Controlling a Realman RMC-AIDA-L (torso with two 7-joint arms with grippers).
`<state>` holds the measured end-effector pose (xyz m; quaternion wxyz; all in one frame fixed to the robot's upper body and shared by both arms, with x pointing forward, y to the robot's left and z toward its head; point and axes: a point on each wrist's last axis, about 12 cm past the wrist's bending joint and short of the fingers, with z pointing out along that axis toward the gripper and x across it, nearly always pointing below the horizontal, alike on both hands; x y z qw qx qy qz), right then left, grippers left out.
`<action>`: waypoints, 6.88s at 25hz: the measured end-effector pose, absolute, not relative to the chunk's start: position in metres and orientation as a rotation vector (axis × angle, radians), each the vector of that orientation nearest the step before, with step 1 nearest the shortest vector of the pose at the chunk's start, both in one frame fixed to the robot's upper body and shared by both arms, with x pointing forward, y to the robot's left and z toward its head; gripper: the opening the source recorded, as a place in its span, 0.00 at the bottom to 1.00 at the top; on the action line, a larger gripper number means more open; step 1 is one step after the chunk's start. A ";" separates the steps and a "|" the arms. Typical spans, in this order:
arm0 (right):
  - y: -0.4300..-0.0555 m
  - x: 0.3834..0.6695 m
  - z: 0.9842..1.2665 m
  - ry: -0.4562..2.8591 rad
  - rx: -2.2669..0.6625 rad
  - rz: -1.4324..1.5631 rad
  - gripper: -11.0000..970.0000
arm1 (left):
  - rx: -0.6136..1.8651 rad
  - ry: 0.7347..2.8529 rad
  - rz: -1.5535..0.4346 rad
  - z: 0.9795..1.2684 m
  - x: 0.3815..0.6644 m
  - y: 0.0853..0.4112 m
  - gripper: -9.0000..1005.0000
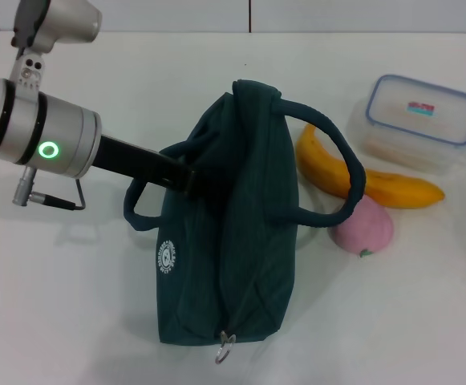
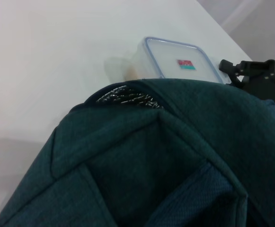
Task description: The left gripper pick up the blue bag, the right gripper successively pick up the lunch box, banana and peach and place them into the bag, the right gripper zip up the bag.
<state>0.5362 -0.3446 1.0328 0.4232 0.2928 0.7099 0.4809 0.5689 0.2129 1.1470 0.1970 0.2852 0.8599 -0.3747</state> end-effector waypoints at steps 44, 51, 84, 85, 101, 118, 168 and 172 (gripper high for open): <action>-0.368 0.481 1.025 1.809 0.467 1.121 0.45 | 0.867 2.437 -1.030 1.141 0.567 0.208 0.09; -0.371 0.478 1.022 1.801 0.505 1.097 0.48 | 0.904 2.454 -0.992 1.141 0.568 0.206 0.10; -0.293 0.526 1.018 1.729 0.683 1.302 0.88 | 0.991 2.444 -0.928 1.135 0.573 0.202 0.10; -0.293 0.526 1.018 1.729 0.682 1.302 0.86 | 0.989 2.445 -0.928 1.135 0.573 0.202 0.10; -0.297 0.527 1.016 1.691 0.794 1.324 0.41 | 0.982 2.449 -0.930 1.134 0.573 0.203 0.10; -0.297 0.527 1.027 1.604 0.865 1.485 0.11 | 0.977 2.458 -0.935 1.132 0.571 0.203 0.10; -0.248 0.553 1.115 1.262 0.343 1.981 0.17 | 1.031 2.370 -0.877 1.211 0.600 0.165 0.10; -0.246 0.544 1.104 1.320 0.367 1.988 0.17 | 1.026 2.361 -0.867 1.215 0.604 0.166 0.10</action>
